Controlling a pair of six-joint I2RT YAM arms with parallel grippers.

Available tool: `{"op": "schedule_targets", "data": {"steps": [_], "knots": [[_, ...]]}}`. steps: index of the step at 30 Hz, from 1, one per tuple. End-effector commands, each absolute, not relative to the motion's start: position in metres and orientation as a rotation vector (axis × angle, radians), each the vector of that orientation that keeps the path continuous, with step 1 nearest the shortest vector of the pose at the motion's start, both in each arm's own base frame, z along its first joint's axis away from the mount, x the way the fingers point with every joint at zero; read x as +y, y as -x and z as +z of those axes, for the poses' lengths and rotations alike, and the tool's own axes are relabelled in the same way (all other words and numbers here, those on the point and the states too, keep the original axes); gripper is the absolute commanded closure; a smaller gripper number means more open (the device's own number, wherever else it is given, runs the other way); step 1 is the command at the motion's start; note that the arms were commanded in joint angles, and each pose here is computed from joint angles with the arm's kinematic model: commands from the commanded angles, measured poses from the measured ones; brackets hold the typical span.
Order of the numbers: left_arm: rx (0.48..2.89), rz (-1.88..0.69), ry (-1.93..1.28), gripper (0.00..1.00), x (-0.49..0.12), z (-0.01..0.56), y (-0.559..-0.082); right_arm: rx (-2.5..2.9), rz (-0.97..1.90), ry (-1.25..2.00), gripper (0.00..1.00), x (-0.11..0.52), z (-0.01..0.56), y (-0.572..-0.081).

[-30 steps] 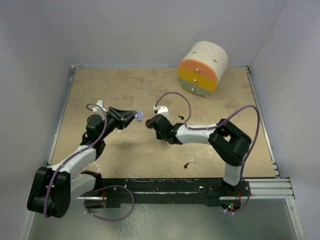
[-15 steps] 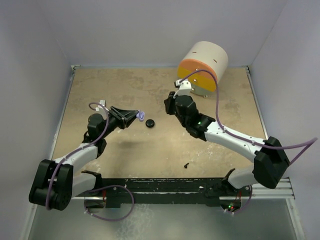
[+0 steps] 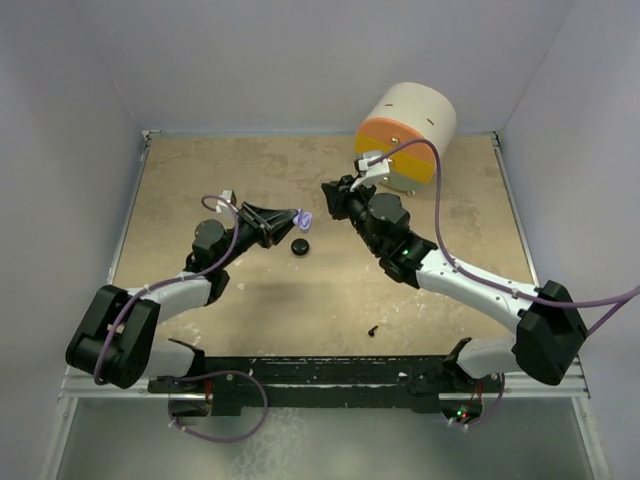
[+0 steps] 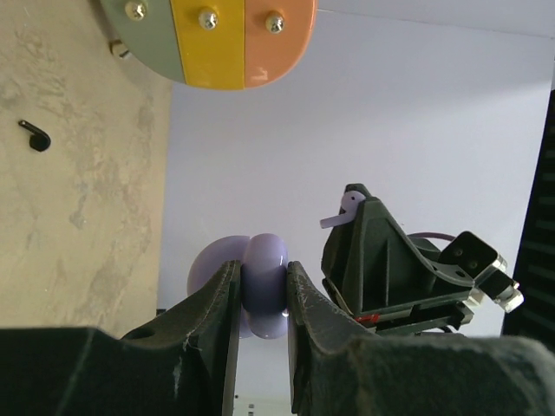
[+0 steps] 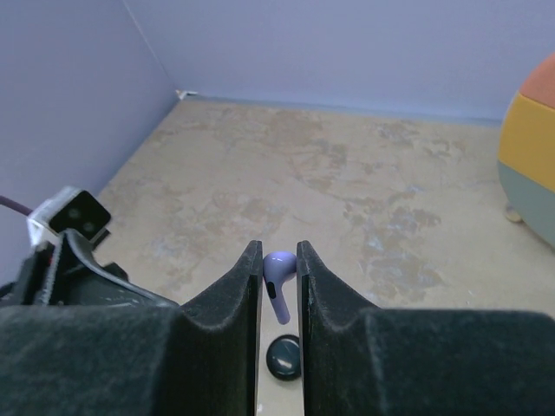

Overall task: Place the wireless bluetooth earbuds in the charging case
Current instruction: Place the earbud in the charging case.

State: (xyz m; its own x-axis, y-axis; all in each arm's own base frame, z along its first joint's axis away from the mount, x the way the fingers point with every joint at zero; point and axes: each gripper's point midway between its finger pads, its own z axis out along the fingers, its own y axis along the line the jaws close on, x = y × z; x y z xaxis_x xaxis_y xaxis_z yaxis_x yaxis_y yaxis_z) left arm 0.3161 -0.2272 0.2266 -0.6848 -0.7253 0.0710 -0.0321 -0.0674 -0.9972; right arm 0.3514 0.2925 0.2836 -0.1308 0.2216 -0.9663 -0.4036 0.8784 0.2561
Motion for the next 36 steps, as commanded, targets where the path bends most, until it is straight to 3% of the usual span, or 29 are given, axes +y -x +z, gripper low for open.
{"op": "schedule_targets", "data": {"steps": [1,36], "knots": [[1.562,-1.936,0.779,1.00,-0.236,0.266,-0.319,1.444,0.622,0.162,1.00,0.297,0.331,-0.345],[1.498,-2.076,0.805,1.00,-0.259,0.293,-0.328,1.372,0.691,0.262,1.00,0.309,0.324,-0.330]]}}
